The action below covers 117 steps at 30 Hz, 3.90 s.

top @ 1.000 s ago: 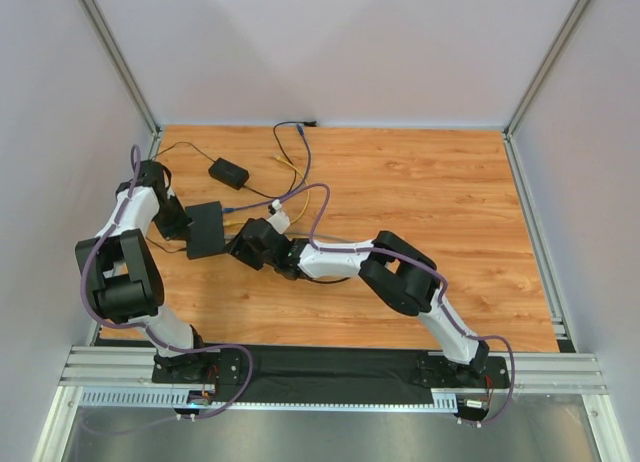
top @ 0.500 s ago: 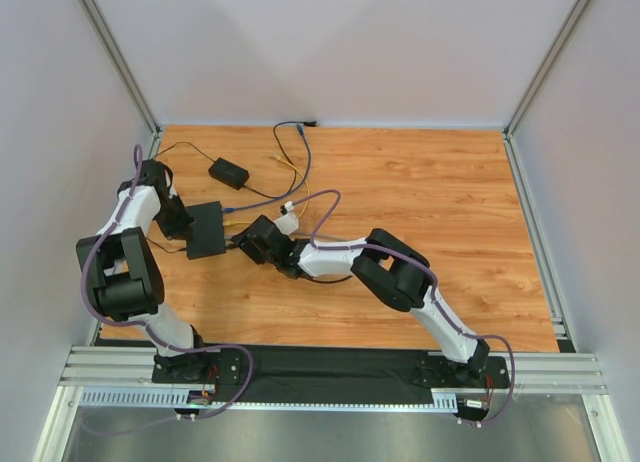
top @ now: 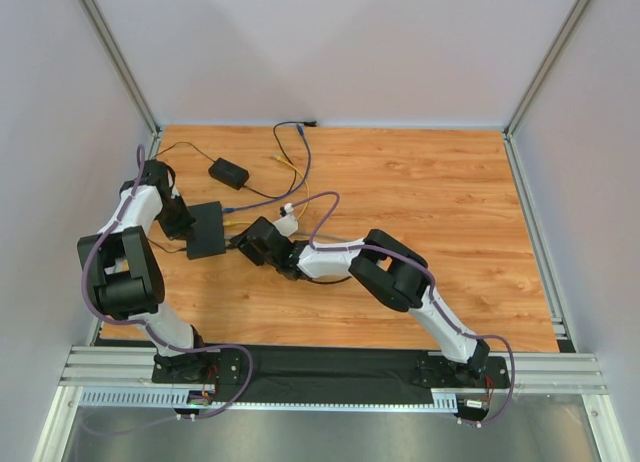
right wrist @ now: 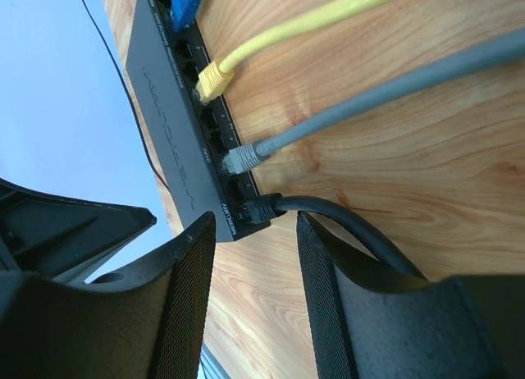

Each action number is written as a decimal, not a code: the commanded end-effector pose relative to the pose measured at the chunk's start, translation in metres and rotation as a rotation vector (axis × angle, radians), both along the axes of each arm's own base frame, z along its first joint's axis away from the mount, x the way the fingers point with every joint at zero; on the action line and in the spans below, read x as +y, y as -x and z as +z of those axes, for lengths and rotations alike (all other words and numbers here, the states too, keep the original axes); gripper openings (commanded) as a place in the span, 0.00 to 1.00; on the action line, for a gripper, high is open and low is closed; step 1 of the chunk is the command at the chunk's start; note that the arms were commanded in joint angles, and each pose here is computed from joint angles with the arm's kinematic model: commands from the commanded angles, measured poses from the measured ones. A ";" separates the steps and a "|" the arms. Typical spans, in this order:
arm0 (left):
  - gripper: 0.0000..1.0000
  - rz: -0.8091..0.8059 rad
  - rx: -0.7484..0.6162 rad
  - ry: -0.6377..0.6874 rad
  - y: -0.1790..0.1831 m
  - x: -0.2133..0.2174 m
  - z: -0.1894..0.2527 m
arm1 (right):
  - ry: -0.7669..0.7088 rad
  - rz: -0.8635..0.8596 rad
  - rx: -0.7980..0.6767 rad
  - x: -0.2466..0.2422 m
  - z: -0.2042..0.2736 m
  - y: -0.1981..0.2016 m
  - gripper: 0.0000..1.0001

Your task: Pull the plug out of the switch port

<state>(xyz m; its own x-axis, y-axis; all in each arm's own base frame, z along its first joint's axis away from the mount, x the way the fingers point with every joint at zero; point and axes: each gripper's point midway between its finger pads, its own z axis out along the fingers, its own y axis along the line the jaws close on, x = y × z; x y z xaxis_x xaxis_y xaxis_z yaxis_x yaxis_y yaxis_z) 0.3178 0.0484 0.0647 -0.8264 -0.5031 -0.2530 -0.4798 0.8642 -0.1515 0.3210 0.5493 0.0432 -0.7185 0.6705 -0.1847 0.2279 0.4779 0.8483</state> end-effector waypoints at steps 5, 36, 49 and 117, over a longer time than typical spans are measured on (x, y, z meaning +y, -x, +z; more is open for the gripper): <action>0.00 -0.020 -0.027 0.002 -0.010 -0.001 0.007 | -0.020 0.005 -0.007 0.011 0.001 0.005 0.47; 0.00 -0.041 0.003 -0.013 -0.007 -0.006 0.001 | 0.001 -0.010 0.078 0.015 -0.037 0.003 0.33; 0.00 -0.056 0.024 -0.031 -0.004 -0.008 -0.003 | -0.015 -0.004 0.159 0.021 -0.054 0.005 0.29; 0.00 -0.116 -0.008 0.028 -0.007 -0.031 -0.006 | 0.128 1.183 -0.494 0.009 0.059 -0.007 0.44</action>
<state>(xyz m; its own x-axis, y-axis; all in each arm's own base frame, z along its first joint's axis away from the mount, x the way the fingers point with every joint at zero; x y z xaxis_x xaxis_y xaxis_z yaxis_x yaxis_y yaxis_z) 0.3232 0.0225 0.0519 -0.8749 -0.4283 -0.2261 -0.4027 0.9027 -0.1517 0.3563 0.5372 0.0960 -0.7508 -0.3136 -0.5814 -0.6605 0.3669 0.6550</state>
